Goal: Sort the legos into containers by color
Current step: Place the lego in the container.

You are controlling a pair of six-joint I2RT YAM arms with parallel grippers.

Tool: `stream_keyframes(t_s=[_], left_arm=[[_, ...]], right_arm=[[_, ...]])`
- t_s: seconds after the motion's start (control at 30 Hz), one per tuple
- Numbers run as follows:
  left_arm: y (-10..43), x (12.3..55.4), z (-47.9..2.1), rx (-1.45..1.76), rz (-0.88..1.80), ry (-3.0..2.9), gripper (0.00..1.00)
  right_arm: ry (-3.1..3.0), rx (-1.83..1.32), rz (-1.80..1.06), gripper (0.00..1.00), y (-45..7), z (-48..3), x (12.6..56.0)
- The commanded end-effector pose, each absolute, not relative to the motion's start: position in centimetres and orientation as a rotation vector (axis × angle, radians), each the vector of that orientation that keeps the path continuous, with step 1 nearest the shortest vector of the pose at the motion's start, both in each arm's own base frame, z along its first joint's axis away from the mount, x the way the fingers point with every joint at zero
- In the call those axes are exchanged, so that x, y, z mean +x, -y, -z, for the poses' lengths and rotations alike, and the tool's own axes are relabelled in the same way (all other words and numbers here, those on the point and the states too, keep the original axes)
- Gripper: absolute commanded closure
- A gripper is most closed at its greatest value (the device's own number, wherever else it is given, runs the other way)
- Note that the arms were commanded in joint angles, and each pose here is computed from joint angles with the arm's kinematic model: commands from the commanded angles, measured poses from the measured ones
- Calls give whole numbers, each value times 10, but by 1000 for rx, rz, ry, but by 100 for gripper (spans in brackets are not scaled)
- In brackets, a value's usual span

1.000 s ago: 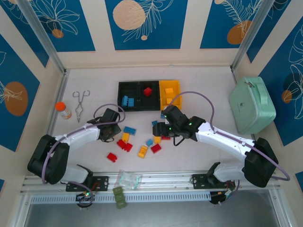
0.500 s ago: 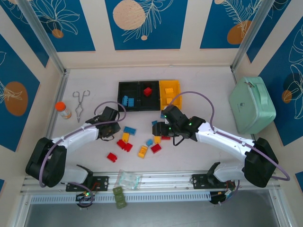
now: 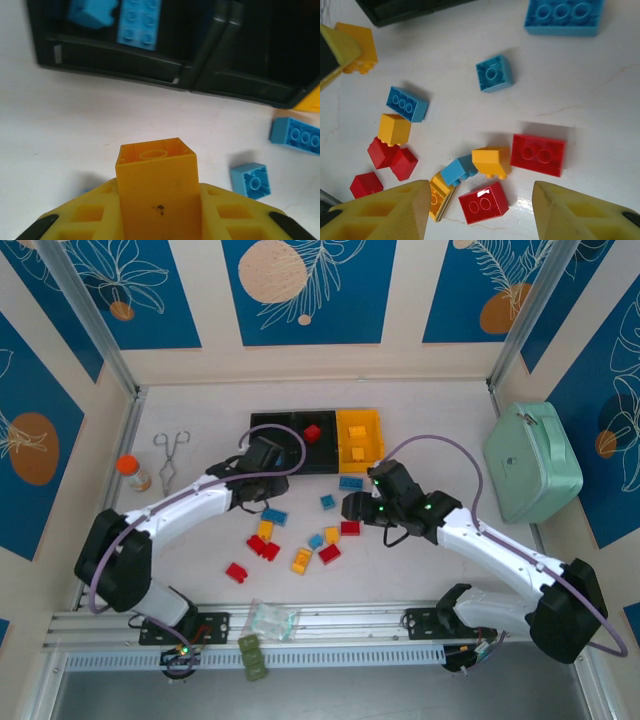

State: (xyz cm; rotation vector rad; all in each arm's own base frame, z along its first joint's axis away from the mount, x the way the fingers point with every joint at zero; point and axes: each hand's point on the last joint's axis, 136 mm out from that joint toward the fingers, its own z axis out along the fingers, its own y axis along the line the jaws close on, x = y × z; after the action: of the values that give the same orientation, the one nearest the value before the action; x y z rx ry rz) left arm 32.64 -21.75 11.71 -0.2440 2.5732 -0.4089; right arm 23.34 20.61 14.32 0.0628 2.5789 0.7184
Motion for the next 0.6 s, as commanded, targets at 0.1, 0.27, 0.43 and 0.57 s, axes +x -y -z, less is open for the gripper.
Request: stream_keyframes(t_s=[0.1, 0.27, 0.43, 0.57], left_arm=[[272, 337, -134, -30, 450, -2595, 70], [314, 352, -140, 84, 486, -2606, 70], [353, 368, -144, 176, 493, -2605, 70], [379, 380, -146, 228, 510, -2602, 70]], right_arm=[[-2584, 239, -678, 44, -162, -138, 225], [-2557, 350, -683, 44, -137, -136, 219], [-2552, 424, -705, 44, -129, -129, 212], [-2546, 441, -700, 44, -125, -128, 208]])
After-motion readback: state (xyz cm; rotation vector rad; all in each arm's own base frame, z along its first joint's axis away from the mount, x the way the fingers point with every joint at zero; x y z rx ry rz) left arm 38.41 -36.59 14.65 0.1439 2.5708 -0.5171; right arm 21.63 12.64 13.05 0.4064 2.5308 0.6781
